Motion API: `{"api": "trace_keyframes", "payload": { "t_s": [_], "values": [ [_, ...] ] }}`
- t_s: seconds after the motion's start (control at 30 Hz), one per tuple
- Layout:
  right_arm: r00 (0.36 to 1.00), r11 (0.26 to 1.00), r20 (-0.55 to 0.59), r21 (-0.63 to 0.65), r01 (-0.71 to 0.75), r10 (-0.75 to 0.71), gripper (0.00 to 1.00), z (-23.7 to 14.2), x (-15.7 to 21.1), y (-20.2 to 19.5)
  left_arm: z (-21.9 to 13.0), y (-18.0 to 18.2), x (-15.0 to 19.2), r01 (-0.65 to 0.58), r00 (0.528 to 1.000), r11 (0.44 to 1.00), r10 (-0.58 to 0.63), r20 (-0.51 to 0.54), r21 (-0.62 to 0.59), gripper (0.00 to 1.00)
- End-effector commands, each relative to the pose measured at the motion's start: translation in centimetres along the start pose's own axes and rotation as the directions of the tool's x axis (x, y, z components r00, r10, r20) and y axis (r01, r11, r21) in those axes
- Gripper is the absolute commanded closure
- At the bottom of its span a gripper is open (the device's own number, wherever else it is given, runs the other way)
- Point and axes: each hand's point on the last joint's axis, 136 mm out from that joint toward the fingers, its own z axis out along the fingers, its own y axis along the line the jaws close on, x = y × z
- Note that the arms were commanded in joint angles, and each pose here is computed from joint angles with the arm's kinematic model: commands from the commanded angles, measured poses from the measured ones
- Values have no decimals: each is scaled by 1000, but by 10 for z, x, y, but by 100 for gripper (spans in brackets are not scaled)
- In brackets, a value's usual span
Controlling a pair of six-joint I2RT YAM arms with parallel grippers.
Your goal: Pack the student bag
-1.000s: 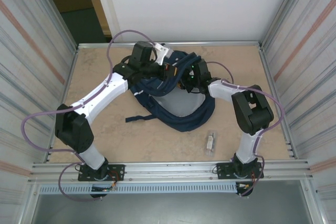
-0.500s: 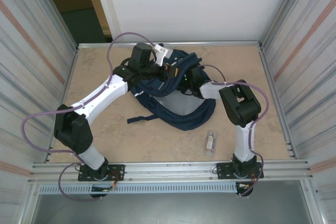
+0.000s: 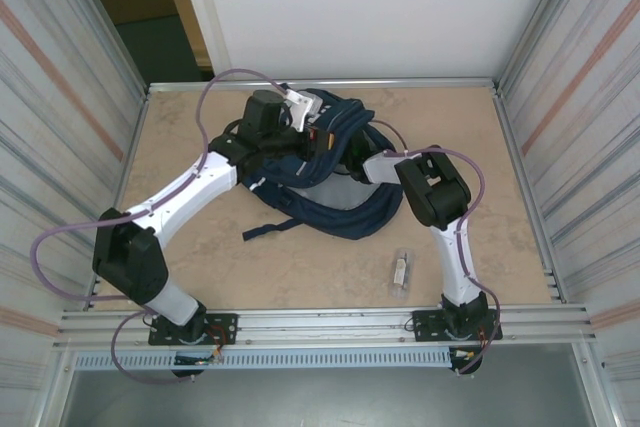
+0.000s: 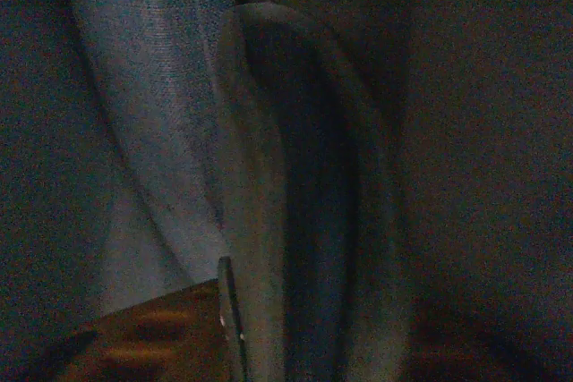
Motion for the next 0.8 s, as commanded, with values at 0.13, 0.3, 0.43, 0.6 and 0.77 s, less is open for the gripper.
{"api": "trace_keyframes", "payload": {
  "t_s": [0.13, 0.3, 0.43, 0.6, 0.77],
  "values": [
    [996, 961, -50, 264, 86, -76, 49, -59, 3, -41, -32, 5, -32, -46, 987, 998, 51, 150, -32, 100],
    [983, 960, -146, 238, 146, -113, 44, -113, 15, -51, -18, 22, -14, -34, 994, 997, 40, 100, -66, 100],
    [971, 948, -173, 245, 203, -163, 44, -161, 34, -60, 0, 37, 11, 6, 1000, 997, -4, 22, -77, 100],
    [945, 869, -143, 373, 326, -293, 42, -238, 38, -73, 20, 32, 40, 38, 998, 999, -37, -58, 5, 100],
    [819, 576, -97, 664, 476, -565, 40, -318, 9, -82, 30, 26, 64, 126, 984, 992, -123, -129, 14, 81]
  ]
}}
